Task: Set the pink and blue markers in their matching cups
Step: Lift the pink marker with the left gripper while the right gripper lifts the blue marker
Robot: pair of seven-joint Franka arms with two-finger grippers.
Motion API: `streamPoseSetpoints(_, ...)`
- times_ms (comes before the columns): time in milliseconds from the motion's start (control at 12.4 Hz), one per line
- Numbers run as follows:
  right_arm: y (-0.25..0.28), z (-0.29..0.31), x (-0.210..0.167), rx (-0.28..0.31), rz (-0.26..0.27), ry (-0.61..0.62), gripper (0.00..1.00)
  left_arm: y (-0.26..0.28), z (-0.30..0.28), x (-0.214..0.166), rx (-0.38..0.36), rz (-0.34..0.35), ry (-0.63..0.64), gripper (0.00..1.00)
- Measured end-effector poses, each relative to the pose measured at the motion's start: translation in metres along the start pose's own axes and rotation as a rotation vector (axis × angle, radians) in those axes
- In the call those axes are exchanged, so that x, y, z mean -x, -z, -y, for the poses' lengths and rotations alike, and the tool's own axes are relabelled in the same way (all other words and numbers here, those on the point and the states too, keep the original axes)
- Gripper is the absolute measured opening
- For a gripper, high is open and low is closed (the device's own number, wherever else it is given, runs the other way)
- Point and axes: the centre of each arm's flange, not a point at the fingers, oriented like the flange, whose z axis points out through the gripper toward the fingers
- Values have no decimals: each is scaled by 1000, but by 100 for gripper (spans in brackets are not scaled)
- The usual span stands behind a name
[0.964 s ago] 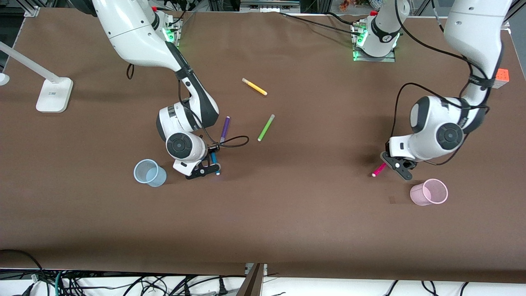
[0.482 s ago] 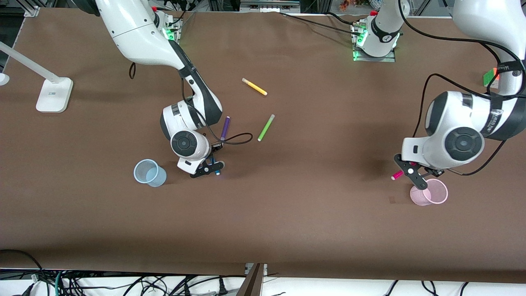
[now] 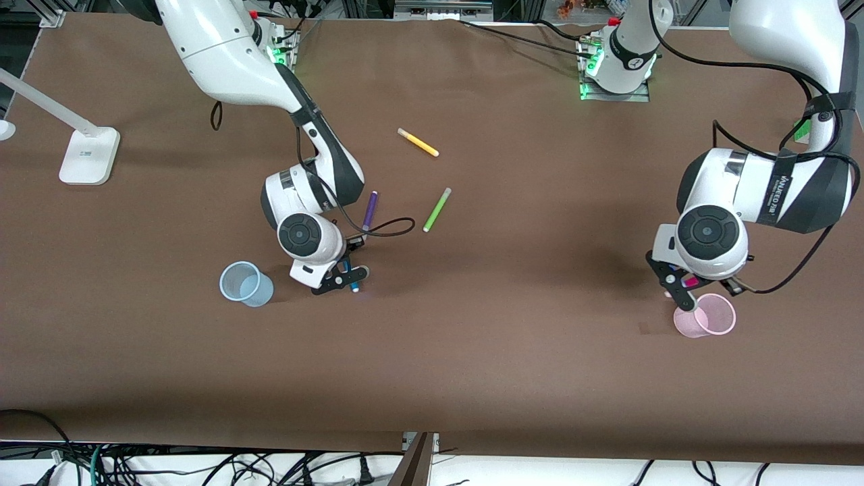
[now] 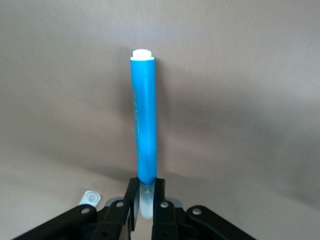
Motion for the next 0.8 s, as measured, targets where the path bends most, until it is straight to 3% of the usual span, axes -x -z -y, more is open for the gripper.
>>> streamPoseSetpoints(161,56,-16,-2,38,-12,61,15,-12,11,8,-73,103,-60,18)
streamPoseSetpoints(321,122,-41,9,101,30,154,15,-27,23,5,-174,229,-119,18)
streamPoseSetpoints(562,182,-94,29,167,136,291,15,-59,29,-24,-290,387,-229,18)
streamPoseSetpoints(804,194,-151,41,308,274,488,15,-85,26,-46,-312,439,-281,18)
